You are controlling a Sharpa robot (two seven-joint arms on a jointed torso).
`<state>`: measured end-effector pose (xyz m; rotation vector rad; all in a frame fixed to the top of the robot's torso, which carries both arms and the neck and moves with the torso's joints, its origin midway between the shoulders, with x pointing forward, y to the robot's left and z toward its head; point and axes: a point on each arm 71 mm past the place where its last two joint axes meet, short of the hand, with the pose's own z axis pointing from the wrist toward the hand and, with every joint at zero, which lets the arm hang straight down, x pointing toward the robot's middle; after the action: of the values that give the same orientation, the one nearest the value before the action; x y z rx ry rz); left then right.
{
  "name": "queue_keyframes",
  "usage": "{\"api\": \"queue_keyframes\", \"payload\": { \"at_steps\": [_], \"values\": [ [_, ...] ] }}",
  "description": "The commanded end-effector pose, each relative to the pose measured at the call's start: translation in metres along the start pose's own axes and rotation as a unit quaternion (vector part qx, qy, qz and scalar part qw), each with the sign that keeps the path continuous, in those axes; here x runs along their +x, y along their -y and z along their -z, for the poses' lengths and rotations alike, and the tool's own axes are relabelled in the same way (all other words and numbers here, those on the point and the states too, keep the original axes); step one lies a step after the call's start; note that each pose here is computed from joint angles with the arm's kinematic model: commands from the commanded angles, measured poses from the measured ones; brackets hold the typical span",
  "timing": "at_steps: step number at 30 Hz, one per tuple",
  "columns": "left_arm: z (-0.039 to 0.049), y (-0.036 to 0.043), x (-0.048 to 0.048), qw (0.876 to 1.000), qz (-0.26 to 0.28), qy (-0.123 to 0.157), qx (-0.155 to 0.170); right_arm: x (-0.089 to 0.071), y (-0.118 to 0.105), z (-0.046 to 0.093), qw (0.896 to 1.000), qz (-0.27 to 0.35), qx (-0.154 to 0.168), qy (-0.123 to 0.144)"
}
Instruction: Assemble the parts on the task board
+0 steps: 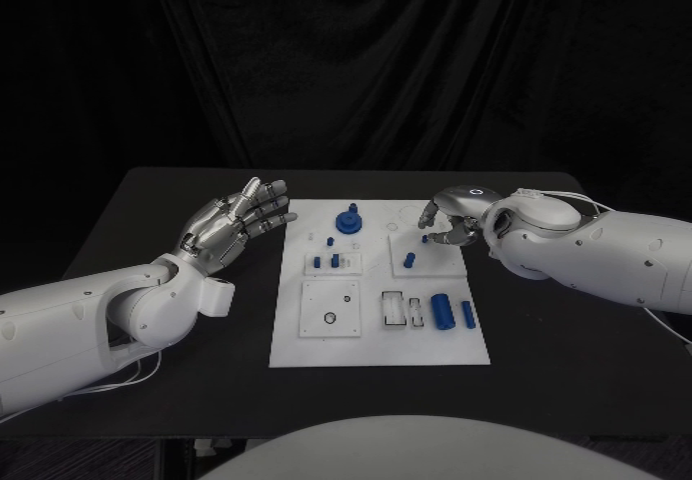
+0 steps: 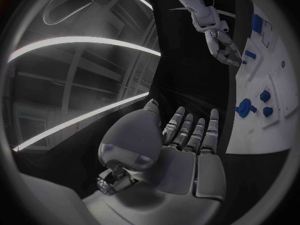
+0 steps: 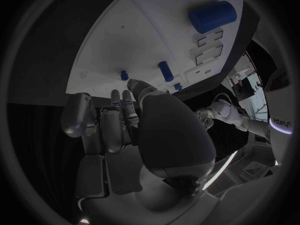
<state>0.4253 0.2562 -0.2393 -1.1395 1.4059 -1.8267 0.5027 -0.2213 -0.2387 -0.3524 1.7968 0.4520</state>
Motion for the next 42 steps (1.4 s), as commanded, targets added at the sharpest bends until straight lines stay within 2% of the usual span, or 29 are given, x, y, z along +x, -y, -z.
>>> {"api": "queue_keyframes", "payload": {
  "at_steps": [1, 8, 22, 42],
  "values": [
    [0.0012, 0.0139, 0.0008, 0.995, 0.011, -0.009, 0.103, -0.002, -0.001, -0.001, 1.0, 0.004, -0.006, 0.019],
    [0.0007, 0.0137, -0.0003, 0.995, 0.011, -0.009, 0.102, 0.0, -0.002, -0.005, 1.0, 0.004, -0.007, 0.019],
    [-0.0003, 0.0131, 0.0, 0.995, 0.013, -0.012, 0.102, 0.012, 0.001, -0.005, 1.0, 0.002, 0.008, -0.002],
    [-0.0001, 0.0126, -0.0014, 0.995, 0.014, -0.013, 0.098, 0.017, 0.0, -0.008, 1.0, -0.001, 0.003, 0.009]
  ]
}}
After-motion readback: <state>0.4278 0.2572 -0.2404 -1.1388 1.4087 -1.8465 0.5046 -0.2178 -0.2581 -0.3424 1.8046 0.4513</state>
